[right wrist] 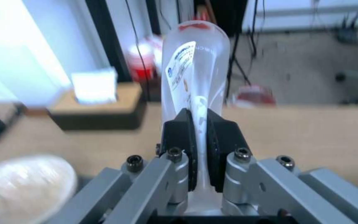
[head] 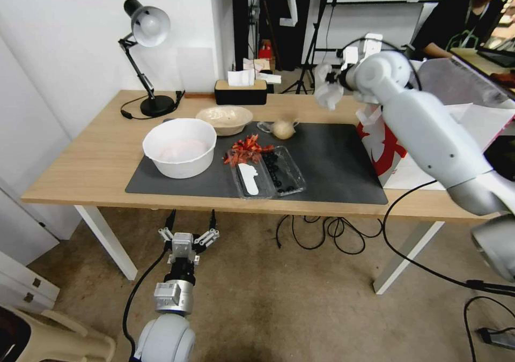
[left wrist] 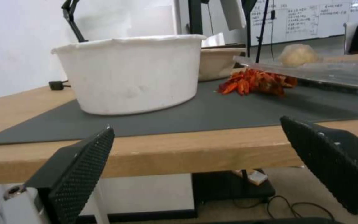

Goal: Pick up the trash from the table and place it into the takeout bag.

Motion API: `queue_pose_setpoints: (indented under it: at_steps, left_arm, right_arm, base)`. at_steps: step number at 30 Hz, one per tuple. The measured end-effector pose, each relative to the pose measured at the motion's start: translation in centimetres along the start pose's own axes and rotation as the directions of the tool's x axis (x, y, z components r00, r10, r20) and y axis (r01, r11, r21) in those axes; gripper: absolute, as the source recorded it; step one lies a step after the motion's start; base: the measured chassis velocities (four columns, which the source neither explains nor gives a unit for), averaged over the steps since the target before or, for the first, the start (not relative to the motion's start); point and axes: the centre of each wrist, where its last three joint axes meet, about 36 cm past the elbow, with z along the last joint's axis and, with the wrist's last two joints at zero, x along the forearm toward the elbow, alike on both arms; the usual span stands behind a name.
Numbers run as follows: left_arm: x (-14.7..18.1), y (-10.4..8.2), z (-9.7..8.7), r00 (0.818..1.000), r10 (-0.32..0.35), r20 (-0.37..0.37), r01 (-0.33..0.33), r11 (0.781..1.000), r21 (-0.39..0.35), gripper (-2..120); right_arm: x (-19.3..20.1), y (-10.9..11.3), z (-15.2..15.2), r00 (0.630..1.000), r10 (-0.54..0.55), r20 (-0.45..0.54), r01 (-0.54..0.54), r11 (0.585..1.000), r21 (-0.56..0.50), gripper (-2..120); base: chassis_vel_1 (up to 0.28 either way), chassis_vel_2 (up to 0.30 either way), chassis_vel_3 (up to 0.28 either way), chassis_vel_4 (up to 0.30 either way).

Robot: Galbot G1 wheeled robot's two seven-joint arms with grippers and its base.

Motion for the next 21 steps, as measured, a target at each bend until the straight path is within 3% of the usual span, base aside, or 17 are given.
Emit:
queue_pose_setpoints:
  at_steps: [3,4,7,9,11,16,20,21]
  left_arm:
    - [0.1,-0.2,-0.4,1.0,0.004,0.005,-0.004,1.0,0.004,100]
    - [0.1,-0.2,-0.4,1.0,0.004,0.005,-0.004,1.0,0.004,100]
    - [0.1,-0.3,-0.4,1.0,0.002,0.004,-0.003,1.0,0.007,100]
    - [0.1,-0.3,-0.4,1.0,0.002,0.004,-0.002,1.0,0.007,100]
    - [0.2,-0.3,-0.4,1.0,0.002,0.003,-0.002,1.0,0.008,100]
    - [0.2,-0.3,-0.3,1.0,0.002,0.002,-0.002,1.0,0.007,100]
    - [0.3,-0.2,-0.2,1.0,0.004,0.0,-0.004,1.0,0.005,100]
    - [0.3,-0.2,-0.2,1.0,0.004,0.0,-0.004,1.0,0.005,100]
  right_arm:
    - [3.1,-0.2,-4.4,0.994,-0.018,0.105,0.02,1.0,-0.011,4]
    - [3.1,-0.2,-4.4,0.994,-0.018,0.105,0.02,1.0,-0.011,4]
    - [6.7,-1.7,-8.4,0.98,-0.011,0.197,0.018,0.999,-0.031,4]
    - [7.2,-2.0,-8.8,0.978,-0.009,0.207,0.016,0.999,-0.034,4]
    - [10.2,-4.2,-10.2,0.967,0.012,0.253,0.0,0.999,-0.047,4]
    - [13.5,-6.6,-9.7,0.961,0.033,0.276,-0.02,0.999,-0.05,4]
    - [15.4,-11.0,-5.9,0.966,0.11,0.236,-0.1,0.993,-0.054,4]
    - [15.4,-11.0,-5.9,0.966,0.11,0.236,-0.1,0.993,-0.054,4]
  base:
    - [0.0,0.0,0.0,0.0]
    - [0.0,0.0,0.0,0.0]
    - [0.0,0.0,0.0,0.0]
    - [0.0,0.0,0.0,0.0]
    - [0.0,0.0,0.0,0.0]
    - [0.0,0.0,0.0,0.0]
    - [0.0,0.0,0.0,0.0]
    - [0.0,0.0,0.0,0.0]
